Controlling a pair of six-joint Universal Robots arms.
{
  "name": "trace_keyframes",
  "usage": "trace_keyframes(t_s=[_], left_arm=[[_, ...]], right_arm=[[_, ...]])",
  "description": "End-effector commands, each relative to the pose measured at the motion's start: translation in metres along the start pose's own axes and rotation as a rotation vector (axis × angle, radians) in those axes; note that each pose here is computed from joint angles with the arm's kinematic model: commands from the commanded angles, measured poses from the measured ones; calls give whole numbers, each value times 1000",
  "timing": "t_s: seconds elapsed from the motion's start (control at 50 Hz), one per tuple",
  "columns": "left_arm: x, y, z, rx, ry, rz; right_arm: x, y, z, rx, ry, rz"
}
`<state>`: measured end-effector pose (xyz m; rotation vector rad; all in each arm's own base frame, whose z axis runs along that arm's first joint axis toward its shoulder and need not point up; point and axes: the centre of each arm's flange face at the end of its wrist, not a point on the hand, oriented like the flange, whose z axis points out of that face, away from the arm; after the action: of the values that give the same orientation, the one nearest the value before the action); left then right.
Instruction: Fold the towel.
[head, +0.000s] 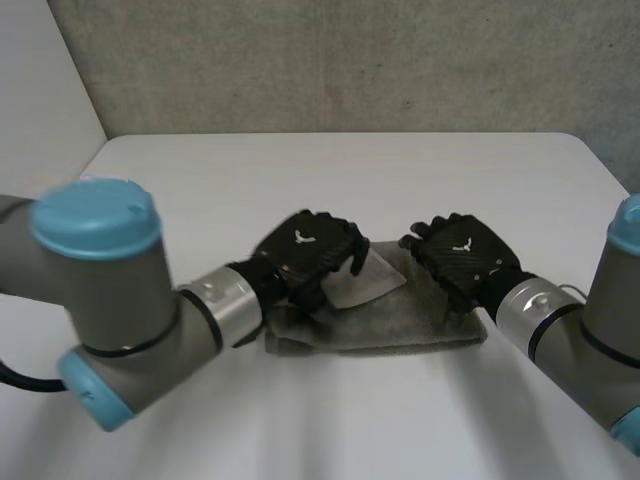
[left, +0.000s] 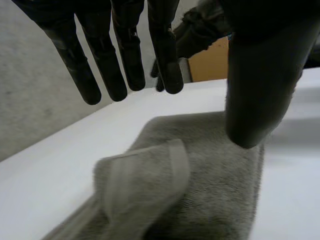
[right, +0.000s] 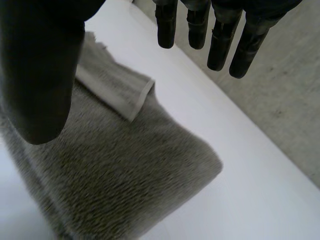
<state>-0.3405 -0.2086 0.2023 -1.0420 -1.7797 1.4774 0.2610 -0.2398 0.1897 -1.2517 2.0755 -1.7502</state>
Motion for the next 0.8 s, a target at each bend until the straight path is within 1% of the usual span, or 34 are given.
trace_keyframes(t_s=[0.02, 0.06, 0.12, 0.16, 0.3, 0.34, 0.38, 0.5, 0.54, 0.56, 0.6, 0.62, 0.64, 0.66, 0.68, 0.72, 0.8], left_arm=[[-3, 24, 29, 7, -41, 21], [-11, 31, 39, 4, -95, 37], [-14, 34, 43, -3, -116, 54], [-21, 42, 50, -19, -147, 89], [-28, 57, 52, -65, -182, 141], [-31, 58, 52, -71, -201, 142], [-42, 60, 49, -90, -254, 139], [-56, 62, 44, -111, -321, 132], [-66, 64, 40, -125, -396, 130], [-66, 64, 40, -125, -396, 130], [-83, 67, 33, -155, -509, 127], [-83, 67, 33, -155, -510, 127], [-89, 68, 29, -172, -556, 125], [-89, 68, 29, -172, -556, 125], [-94, 69, 26, -183, -589, 120], [-97, 70, 23, -189, -605, 116], [-92, 66, 17, -179, -586, 114]], right_arm=[[-10, 19, 6, -20, -18, 7], [-11, 25, 6, -20, -13, 9], [-10, 28, 7, -24, -8, 10], [-11, 33, 7, -29, -6, 7], [-10, 38, 7, -41, 0, 5], [-7, 40, 7, -45, 10, 9], [-2, 44, 7, -58, 25, 17], [2, 47, 6, -78, 39, 27], [4, 50, 4, -89, 43, 32], [4, 50, 4, -89, 43, 33], [3, 54, 1, -99, 34, 41], [3, 54, 1, -99, 34, 42], [2, 56, -1, -105, 32, 44], [2, 56, -1, -105, 32, 44], [2, 58, -1, -110, 32, 46], [0, 60, -2, -112, 33, 47], [-1, 61, -3, -112, 32, 47]])
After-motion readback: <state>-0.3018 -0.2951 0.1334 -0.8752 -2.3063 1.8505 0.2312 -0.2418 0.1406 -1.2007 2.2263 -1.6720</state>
